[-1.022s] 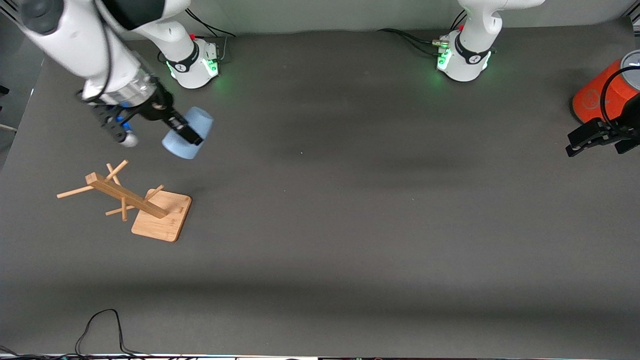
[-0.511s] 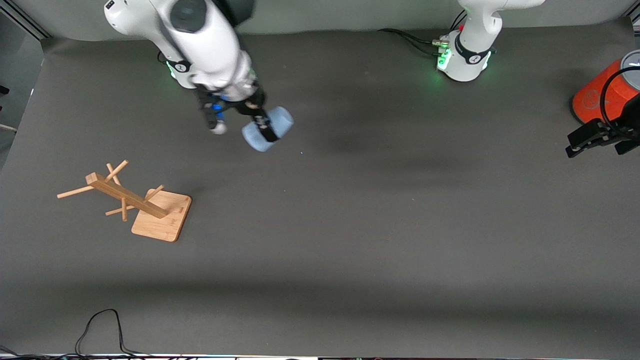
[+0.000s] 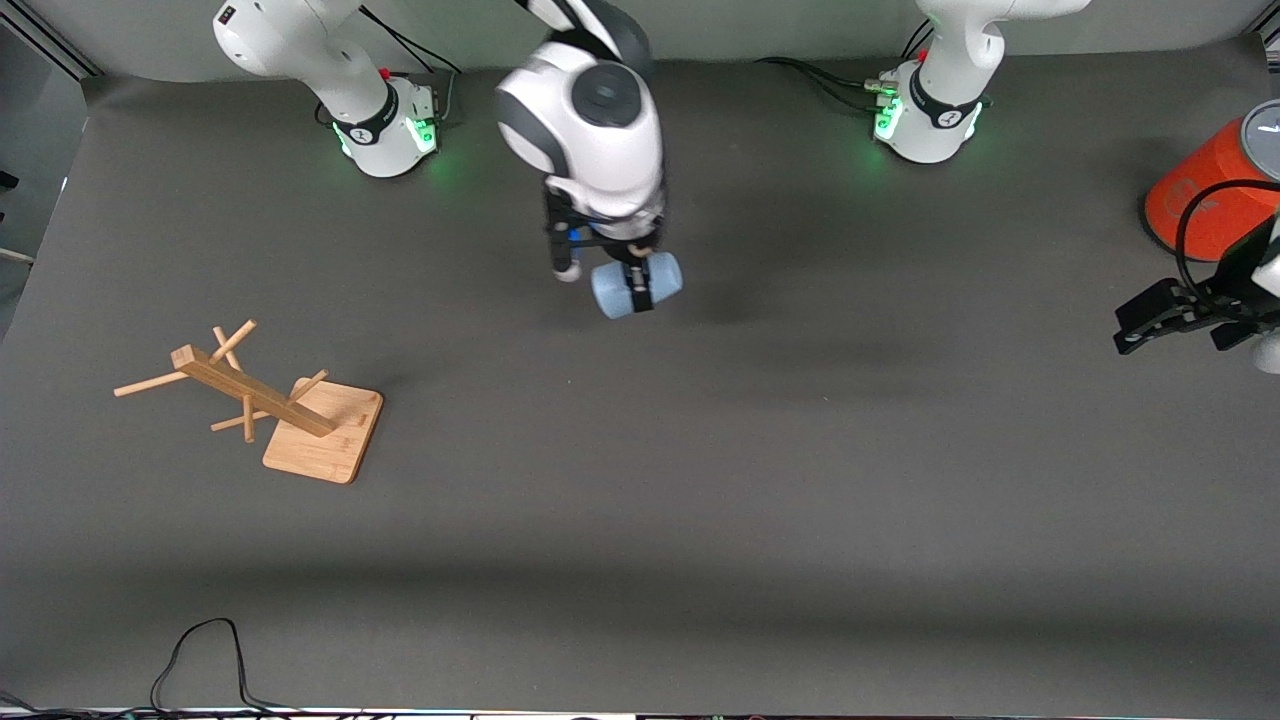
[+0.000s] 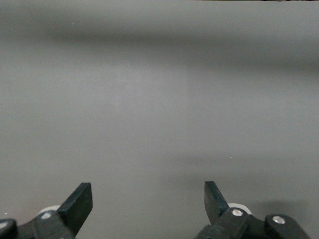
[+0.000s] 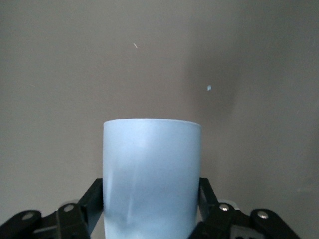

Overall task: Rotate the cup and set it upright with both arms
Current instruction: 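Lower the cup onto the table while the left gripper reaches toward it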

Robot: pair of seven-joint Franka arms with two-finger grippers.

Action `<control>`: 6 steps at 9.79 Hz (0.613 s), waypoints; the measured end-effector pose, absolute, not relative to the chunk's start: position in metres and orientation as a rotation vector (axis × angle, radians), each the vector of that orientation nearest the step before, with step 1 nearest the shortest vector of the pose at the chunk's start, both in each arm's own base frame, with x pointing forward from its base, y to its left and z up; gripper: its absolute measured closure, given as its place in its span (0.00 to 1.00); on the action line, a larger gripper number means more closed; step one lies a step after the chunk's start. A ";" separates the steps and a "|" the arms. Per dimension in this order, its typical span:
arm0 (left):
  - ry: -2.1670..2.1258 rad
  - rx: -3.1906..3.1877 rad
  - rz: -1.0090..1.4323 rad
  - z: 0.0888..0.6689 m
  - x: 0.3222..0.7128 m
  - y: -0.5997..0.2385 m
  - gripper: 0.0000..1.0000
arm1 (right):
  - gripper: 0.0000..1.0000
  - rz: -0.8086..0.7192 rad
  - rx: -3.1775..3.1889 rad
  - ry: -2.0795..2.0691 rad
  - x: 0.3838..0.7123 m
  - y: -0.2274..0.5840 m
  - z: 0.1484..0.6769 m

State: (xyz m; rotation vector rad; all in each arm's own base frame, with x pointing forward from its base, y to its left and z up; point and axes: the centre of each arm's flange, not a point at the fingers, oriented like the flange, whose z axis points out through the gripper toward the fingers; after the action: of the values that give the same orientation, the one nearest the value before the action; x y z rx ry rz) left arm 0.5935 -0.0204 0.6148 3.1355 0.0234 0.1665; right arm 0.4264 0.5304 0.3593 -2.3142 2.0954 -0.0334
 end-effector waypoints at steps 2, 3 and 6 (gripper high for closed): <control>0.009 3.136 0.151 0.606 0.598 -0.026 0.00 | 0.21 -0.046 -2.265 2.177 0.417 0.555 0.309; 0.010 3.137 0.139 0.599 0.602 -0.026 0.00 | 0.21 -0.064 -2.256 2.215 0.416 0.561 0.287; 0.017 3.139 0.123 0.593 0.605 -0.023 0.00 | 0.21 -0.146 -2.231 2.306 0.406 0.575 0.219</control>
State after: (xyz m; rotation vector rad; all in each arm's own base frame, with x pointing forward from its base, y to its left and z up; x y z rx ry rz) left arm 0.6050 -0.0234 0.5929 3.1389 0.0169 0.1230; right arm 0.4060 0.5753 0.2188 -2.2311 2.3060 -0.1459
